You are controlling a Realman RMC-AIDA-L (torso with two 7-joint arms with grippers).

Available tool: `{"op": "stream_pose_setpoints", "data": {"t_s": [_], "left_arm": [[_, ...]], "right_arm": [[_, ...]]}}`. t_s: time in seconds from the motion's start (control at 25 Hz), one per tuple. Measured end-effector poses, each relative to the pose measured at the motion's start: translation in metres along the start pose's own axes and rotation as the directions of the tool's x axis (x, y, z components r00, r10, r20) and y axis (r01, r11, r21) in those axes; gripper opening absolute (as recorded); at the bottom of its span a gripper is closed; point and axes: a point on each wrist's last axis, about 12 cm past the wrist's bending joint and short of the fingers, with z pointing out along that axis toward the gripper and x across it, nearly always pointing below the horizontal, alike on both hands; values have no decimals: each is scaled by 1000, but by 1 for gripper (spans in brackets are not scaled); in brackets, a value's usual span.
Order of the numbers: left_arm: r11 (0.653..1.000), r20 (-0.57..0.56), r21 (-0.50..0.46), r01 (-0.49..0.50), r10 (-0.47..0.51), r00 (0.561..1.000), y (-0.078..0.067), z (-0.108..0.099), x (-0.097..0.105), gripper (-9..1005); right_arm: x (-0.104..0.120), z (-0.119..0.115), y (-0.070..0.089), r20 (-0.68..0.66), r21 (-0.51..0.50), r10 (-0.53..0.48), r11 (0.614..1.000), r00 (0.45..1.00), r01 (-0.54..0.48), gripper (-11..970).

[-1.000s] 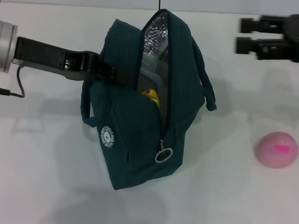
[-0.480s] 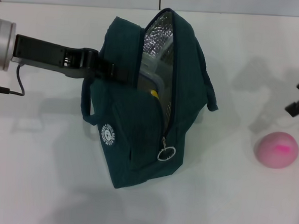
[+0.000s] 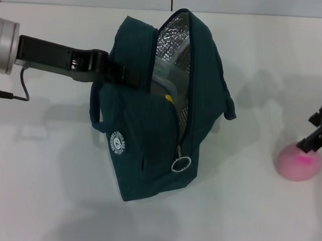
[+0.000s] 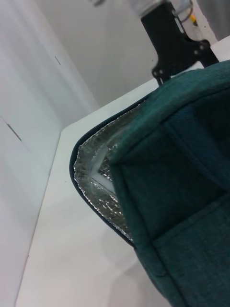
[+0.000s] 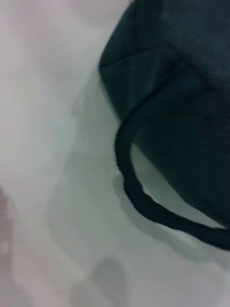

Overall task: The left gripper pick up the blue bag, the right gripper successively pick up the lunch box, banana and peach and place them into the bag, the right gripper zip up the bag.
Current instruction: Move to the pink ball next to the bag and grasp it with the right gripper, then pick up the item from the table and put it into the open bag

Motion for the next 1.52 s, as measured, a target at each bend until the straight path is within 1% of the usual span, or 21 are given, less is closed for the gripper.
{"op": "stream_pose_setpoints", "data": {"t_s": [0.12,0.36,0.48,0.68,0.8,0.96,1.08,1.16,1.32,1.44,1.48,1.52], "left_arm": [[1000,6,-5,-4,4,1000,0,0,-2,34],[1000,15,-11,-8,8,1000,0,0,-5,33],[1000,17,-12,-6,6,1000,0,1,-5,33],[1000,18,-13,-4,4,1000,1,1,-4,33],[1000,18,-13,-4,4,1000,1,0,-4,34],[1000,18,-14,-5,5,1000,1,0,-5,34],[1000,19,-17,-2,3,1000,2,-1,-4,34],[1000,19,-18,-1,1,1000,2,-2,-4,33],[1000,20,-17,1,-1,1000,2,-1,-3,33],[1000,19,-16,1,-1,1000,2,-1,-2,33],[1000,18,-16,1,0,1000,2,-1,-2,33],[1000,19,-16,0,1,1000,3,-1,-1,33]], "right_arm": [[-3,12,1,-41,4,-17,1000,999,17,754],[-8,28,2,-71,-17,-29,999,997,28,745],[-11,32,3,-86,-32,-34,999,996,31,725],[-12,32,4,-88,-35,-55,998,995,52,692],[-12,33,5,-94,-42,-73,997,993,69,559],[-12,32,5,-92,-41,-73,997,993,70,378],[-12,26,2,-73,-19,-67,998,995,66,239],[-11,17,-2,-31,2,-40,999,999,40,203],[-5,-17,-15,148,33,47,998,988,-53,132],[1,-42,-22,334,28,78,995,939,-93,103],[2,-47,-22,383,20,74,996,921,-89,94],[2,-52,-22,460,5,57,998,886,-67,84]]}}
